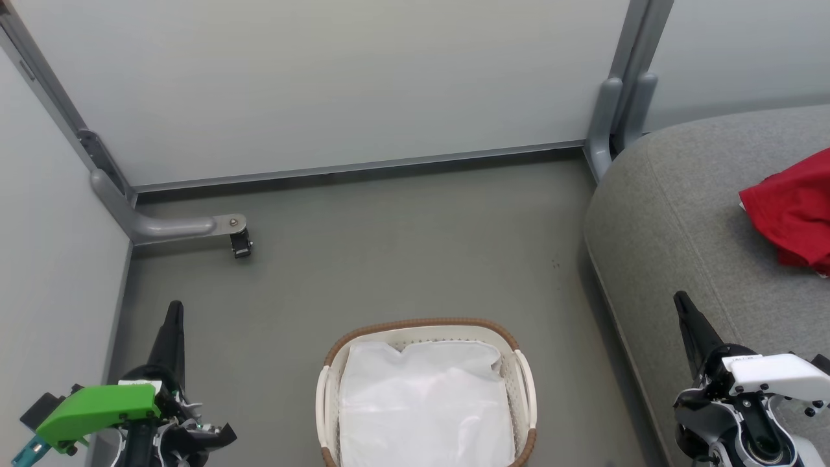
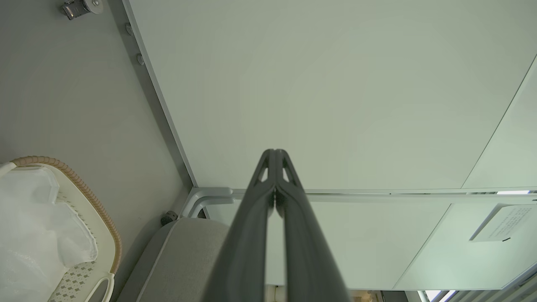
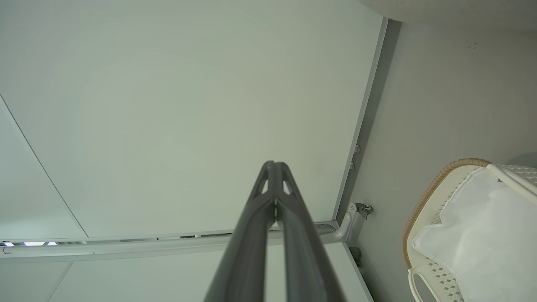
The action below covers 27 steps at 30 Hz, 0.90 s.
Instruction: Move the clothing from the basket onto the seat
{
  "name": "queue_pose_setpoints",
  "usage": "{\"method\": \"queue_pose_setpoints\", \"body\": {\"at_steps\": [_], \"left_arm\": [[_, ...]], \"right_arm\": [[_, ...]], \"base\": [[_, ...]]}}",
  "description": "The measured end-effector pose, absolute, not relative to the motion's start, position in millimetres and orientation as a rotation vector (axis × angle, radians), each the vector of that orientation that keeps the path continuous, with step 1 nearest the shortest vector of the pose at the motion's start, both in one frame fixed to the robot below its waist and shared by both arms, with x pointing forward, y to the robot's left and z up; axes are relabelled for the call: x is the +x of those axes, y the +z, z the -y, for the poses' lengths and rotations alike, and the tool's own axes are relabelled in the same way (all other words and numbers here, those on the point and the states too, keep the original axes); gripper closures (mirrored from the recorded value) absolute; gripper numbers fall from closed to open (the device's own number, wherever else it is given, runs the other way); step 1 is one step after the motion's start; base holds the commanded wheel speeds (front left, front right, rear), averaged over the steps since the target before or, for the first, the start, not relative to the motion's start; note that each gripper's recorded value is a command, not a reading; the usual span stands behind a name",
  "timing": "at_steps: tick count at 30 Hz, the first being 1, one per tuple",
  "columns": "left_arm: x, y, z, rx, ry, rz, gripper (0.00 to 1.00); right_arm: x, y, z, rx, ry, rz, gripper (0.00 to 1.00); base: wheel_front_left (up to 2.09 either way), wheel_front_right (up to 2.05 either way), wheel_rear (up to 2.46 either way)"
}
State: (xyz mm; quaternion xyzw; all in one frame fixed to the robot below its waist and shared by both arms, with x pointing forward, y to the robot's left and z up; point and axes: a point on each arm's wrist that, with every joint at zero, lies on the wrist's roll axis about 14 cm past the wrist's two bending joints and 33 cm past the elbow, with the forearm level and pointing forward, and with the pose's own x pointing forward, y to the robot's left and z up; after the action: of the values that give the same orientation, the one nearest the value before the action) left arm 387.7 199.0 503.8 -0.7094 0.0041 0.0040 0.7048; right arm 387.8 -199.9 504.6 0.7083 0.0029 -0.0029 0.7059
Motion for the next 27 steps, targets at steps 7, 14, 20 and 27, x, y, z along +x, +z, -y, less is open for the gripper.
{"method": "queue_pose_setpoints", "body": {"at_steps": [7, 14, 20, 27], "left_arm": [[387.7, 503.9, -199.0, -1.577, 0.009, -0.009, 1.0], [387.7, 503.8, -199.0, -1.577, 0.009, -0.009, 1.0], [387.7, 503.9, -199.0, -1.577, 0.009, -0.009, 1.0], [387.7, 503.9, -199.0, -1.577, 0.009, -0.009, 1.0]], "right_arm": [[387.8, 504.6, 199.9, 1.574, -0.006, -0.006, 1.0], [387.8, 504.6, 199.9, 1.574, -0.006, -0.006, 1.0], [387.8, 504.6, 199.9, 1.574, -0.006, -0.006, 1.0], [387.8, 504.6, 199.8, 1.574, -0.006, -0.007, 1.0]], "base": [[0.0, 0.0, 0.0], [0.0, 0.0, 0.0], [0.0, 0.0, 0.0], [0.0, 0.0, 0.0]]}}
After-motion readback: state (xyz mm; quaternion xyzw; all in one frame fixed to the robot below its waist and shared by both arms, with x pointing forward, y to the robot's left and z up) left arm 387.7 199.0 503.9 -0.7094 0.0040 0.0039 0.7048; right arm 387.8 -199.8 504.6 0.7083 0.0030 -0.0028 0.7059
